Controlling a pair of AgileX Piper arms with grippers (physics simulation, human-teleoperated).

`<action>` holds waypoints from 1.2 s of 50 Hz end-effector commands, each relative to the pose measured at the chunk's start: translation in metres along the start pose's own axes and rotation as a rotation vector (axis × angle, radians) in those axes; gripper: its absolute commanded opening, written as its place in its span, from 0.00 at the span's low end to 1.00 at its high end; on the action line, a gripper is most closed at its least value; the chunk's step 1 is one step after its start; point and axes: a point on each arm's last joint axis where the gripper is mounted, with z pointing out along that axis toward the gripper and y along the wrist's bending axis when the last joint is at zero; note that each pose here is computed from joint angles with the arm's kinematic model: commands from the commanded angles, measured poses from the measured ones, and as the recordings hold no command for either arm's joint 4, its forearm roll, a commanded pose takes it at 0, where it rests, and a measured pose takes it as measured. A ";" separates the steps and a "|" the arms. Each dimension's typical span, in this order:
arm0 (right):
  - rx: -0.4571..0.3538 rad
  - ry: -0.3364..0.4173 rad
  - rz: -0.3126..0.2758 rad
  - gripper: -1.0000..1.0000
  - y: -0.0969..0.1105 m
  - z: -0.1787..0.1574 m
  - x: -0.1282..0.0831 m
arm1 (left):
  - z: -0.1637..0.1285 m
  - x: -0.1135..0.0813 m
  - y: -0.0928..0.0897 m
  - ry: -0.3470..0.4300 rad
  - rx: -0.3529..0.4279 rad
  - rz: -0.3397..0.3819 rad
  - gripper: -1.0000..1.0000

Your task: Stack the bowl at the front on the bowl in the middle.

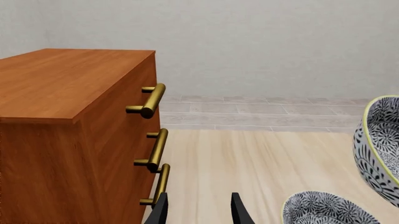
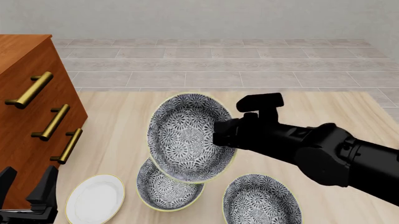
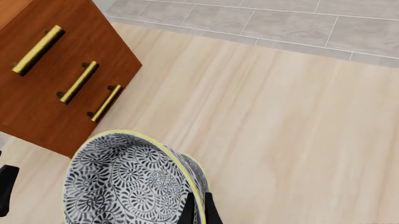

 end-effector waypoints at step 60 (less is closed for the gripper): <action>-0.062 0.150 -0.042 0.00 0.030 0.060 0.039 | 0.002 -0.002 0.000 0.000 0.000 -0.005 1.00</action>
